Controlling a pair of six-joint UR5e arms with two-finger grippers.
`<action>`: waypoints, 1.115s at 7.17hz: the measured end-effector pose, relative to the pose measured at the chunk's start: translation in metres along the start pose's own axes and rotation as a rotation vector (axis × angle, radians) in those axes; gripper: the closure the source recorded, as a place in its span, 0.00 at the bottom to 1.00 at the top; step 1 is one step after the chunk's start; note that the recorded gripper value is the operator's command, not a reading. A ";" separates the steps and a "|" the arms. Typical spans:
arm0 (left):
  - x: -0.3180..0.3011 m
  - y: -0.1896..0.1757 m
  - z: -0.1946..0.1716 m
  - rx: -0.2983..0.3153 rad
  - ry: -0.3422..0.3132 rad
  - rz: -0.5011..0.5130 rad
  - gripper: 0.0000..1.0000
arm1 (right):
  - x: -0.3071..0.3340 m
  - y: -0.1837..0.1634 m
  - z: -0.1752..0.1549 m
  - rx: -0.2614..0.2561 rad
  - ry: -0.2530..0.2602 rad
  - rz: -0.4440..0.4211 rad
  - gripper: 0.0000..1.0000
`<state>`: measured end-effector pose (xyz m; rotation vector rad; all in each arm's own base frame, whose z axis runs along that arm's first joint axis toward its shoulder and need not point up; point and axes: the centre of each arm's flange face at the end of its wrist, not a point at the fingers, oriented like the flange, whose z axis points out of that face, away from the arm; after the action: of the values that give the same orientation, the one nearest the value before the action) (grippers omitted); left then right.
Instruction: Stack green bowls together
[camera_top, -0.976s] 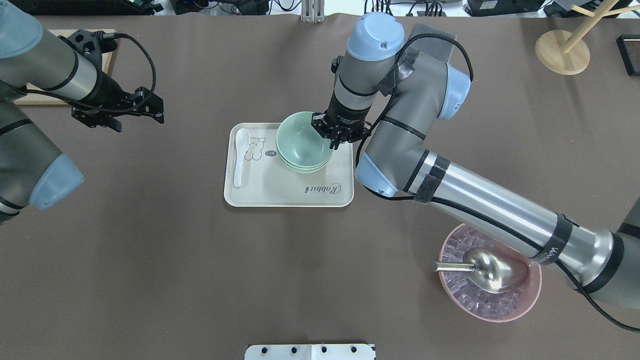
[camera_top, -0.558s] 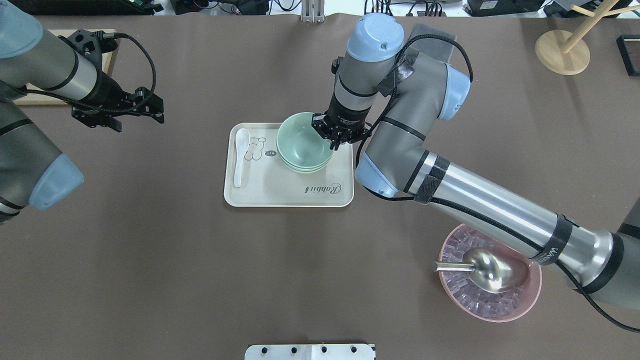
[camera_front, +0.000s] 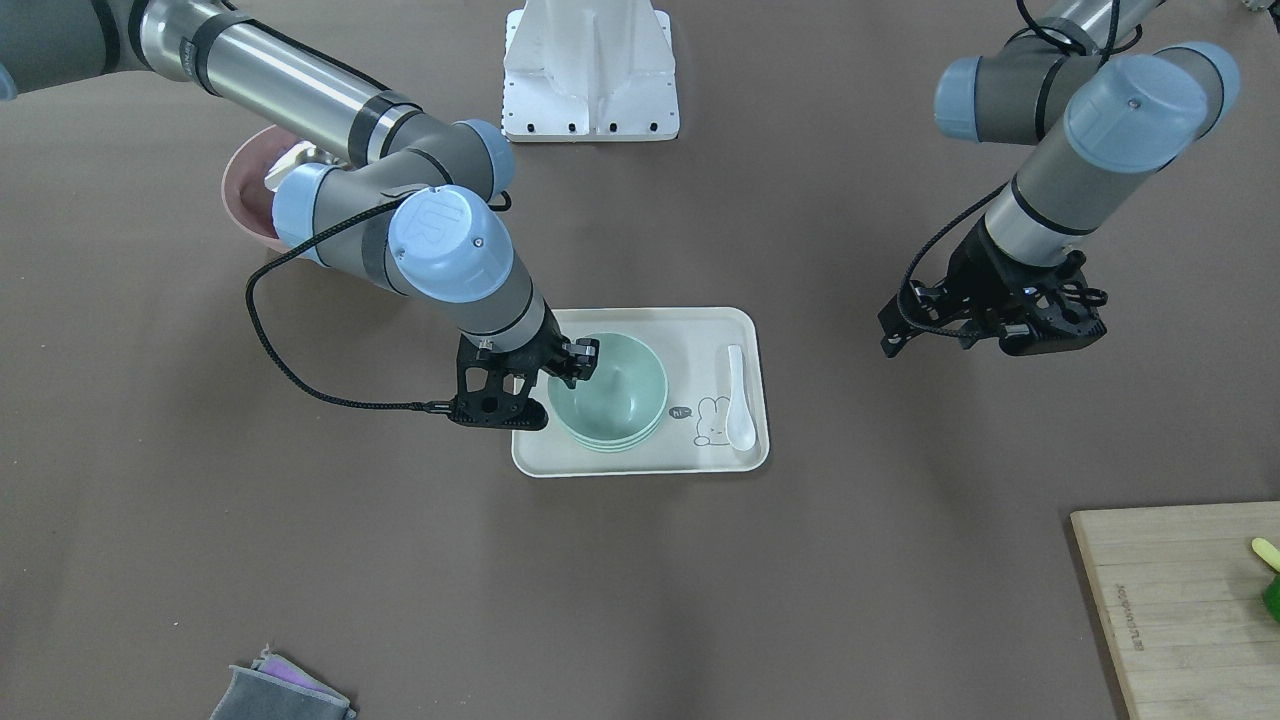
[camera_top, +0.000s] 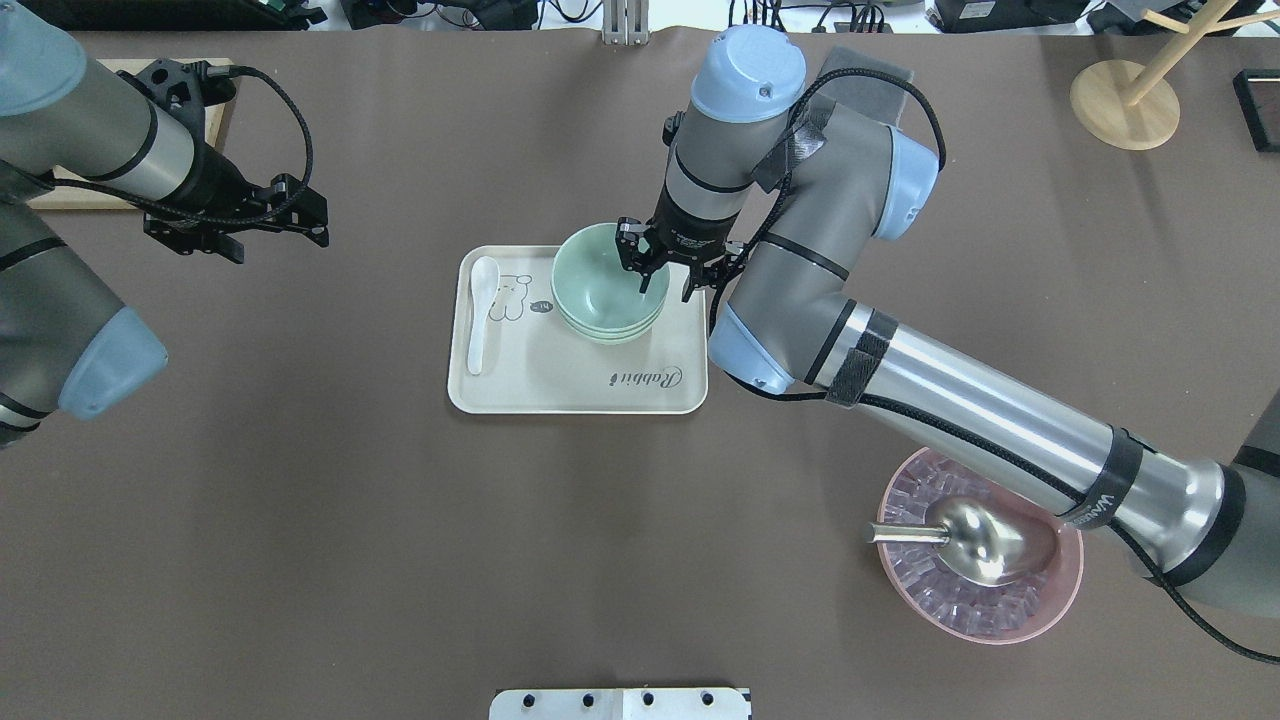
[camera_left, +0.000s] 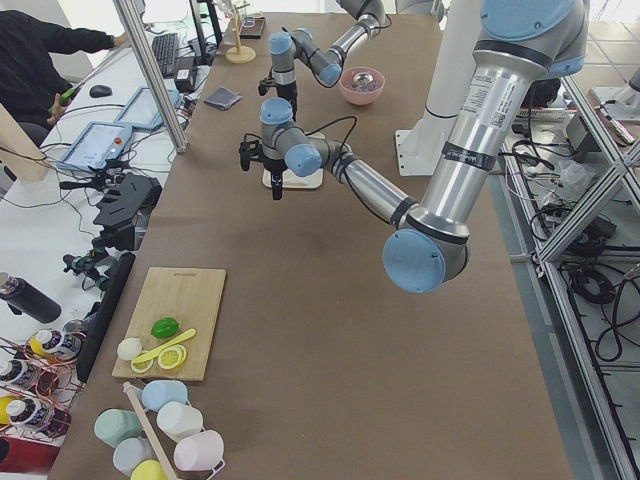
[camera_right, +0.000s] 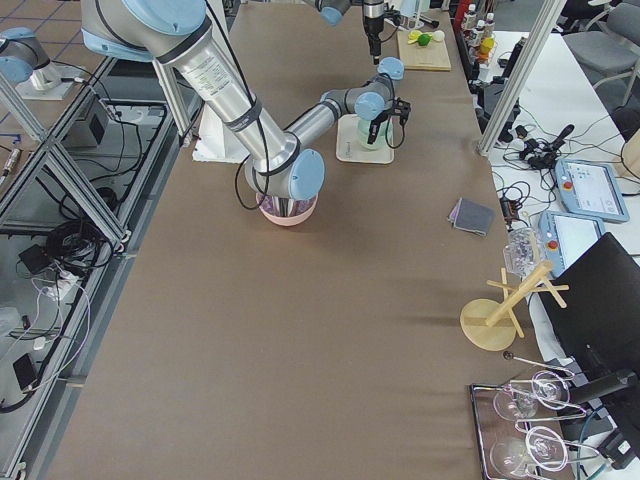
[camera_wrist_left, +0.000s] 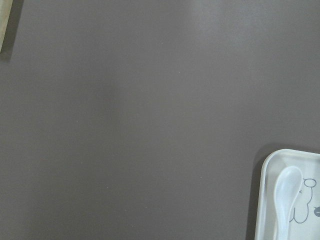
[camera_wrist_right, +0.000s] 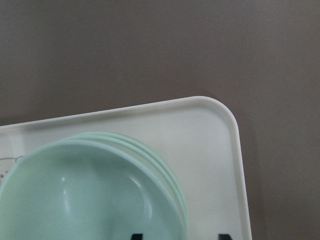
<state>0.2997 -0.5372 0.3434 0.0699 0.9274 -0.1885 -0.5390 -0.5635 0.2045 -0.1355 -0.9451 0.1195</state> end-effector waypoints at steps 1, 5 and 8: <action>0.000 0.000 -0.002 0.003 0.002 0.004 0.02 | 0.003 -0.007 -0.015 -0.011 -0.019 0.008 0.00; -0.052 -0.010 -0.019 0.015 -0.058 -0.053 0.02 | 0.109 -0.014 -0.083 -0.026 0.018 0.023 0.00; -0.146 -0.024 -0.051 0.043 -0.126 0.025 0.02 | 0.278 -0.036 -0.144 -0.034 0.199 -0.136 0.00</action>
<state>0.1690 -0.5348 0.4303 0.1083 0.7965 -0.1880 -0.2592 -0.5634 0.3491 -0.1119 -0.7553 -0.0352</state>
